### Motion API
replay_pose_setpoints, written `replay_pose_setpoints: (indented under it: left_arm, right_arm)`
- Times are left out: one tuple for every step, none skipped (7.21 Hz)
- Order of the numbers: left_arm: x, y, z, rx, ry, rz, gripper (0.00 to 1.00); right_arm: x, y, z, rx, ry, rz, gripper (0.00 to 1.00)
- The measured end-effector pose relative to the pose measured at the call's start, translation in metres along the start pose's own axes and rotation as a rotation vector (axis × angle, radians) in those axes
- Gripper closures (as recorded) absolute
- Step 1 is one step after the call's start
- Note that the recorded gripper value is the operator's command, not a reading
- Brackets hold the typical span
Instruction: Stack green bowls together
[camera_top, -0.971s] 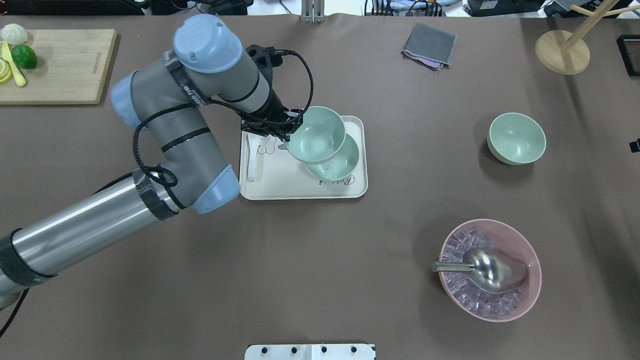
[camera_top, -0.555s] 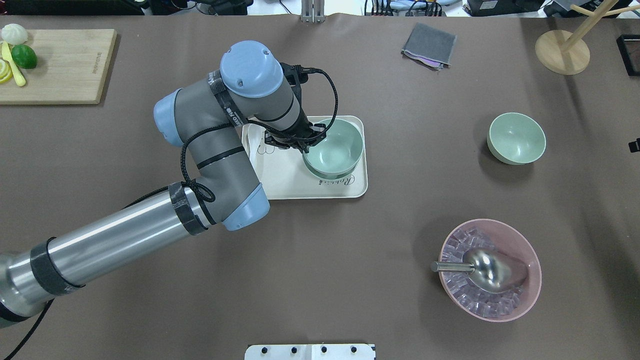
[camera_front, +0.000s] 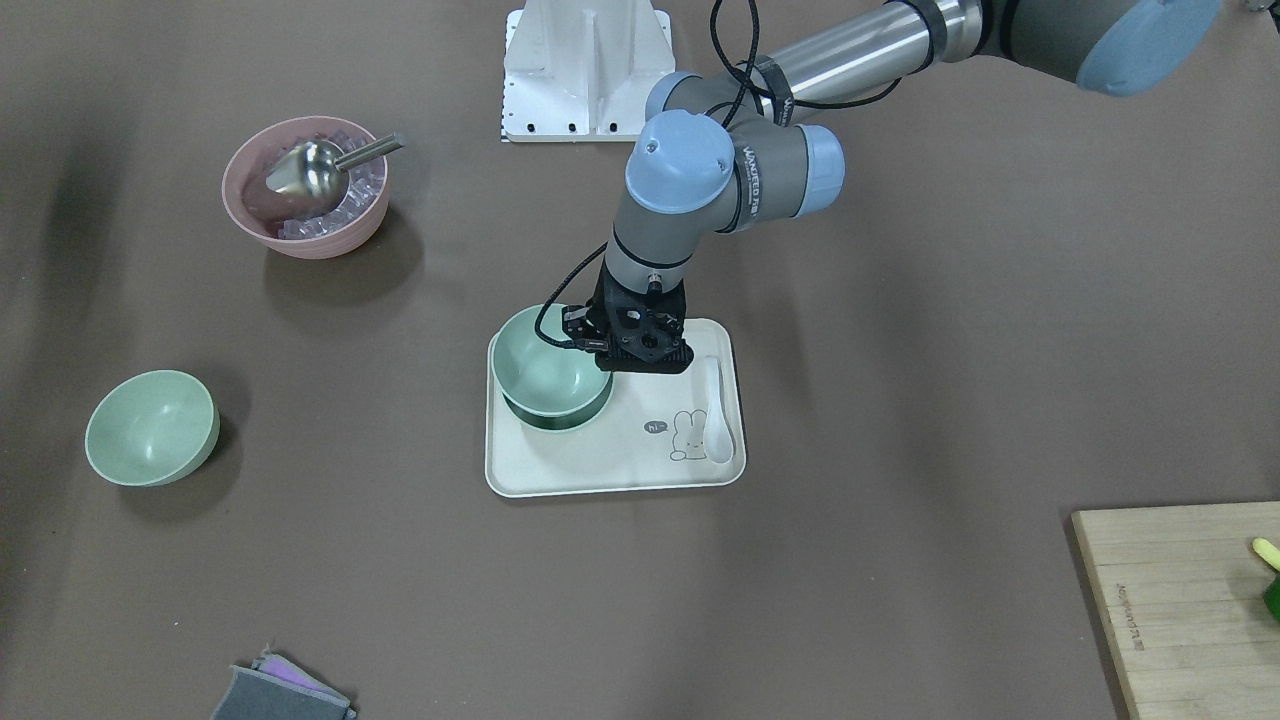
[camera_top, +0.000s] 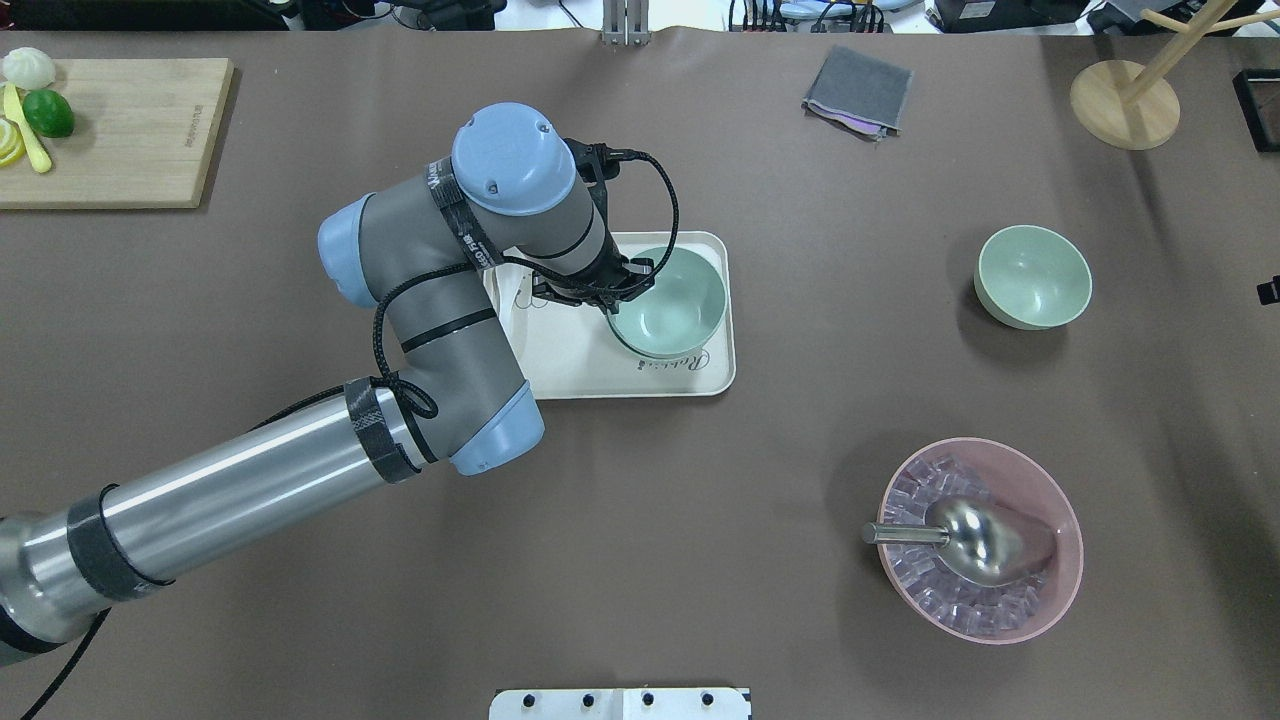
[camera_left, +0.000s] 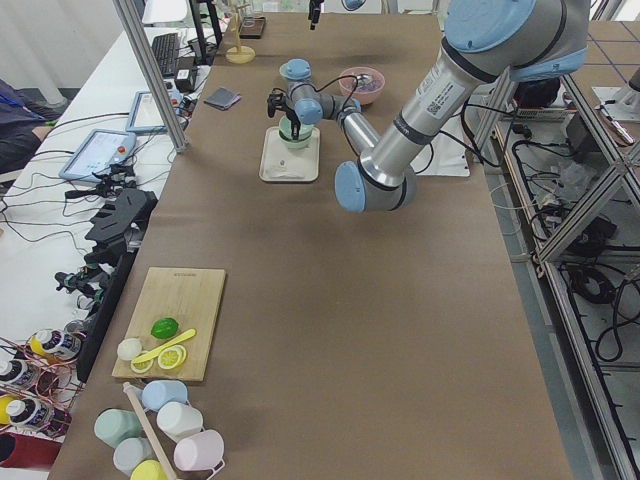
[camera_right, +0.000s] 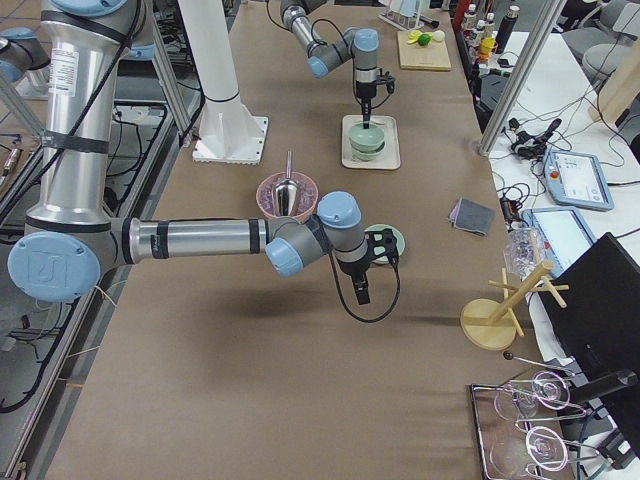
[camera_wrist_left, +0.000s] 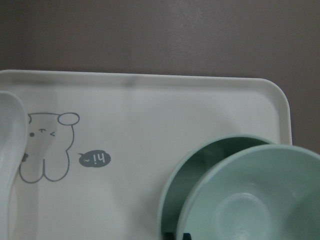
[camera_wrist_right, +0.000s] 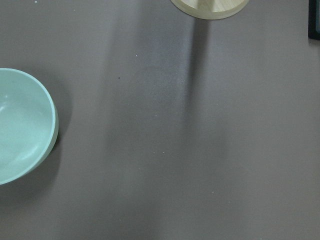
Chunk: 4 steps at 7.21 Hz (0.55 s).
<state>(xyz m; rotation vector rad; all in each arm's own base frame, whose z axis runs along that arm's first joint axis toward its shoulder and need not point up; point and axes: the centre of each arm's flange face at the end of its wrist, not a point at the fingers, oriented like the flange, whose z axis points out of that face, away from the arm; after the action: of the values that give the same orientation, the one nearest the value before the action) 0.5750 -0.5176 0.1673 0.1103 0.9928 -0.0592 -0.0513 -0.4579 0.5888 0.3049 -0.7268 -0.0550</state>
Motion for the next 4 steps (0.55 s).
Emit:
replay_pose_setpoints:
  left_arm:
    - [-0.0011,-0.0002,0.0023,-0.001,-0.004,-0.001,1.0]
    - [-0.0022,-0.0009,0.0044,0.001,-0.008,-0.002,1.0]
    - [-0.0038,-0.0022,0.0066,0.008,-0.014,-0.004,1.0]
    - [-0.0045,-0.0029,0.0077,0.013,-0.018,-0.005,1.0]
  right_arm:
    - [-0.0001,-0.0002,0.0003,0.0,0.0,0.0,0.0]
    - [-0.0002,-0.0002,0.0004,0.0,0.0,0.0,0.0]
    - [-0.0001,0.0,0.0006,-0.001,0.0,0.0,0.0]
    - [0.0,0.0001,0.0006,-0.002,0.0,0.0,0.0]
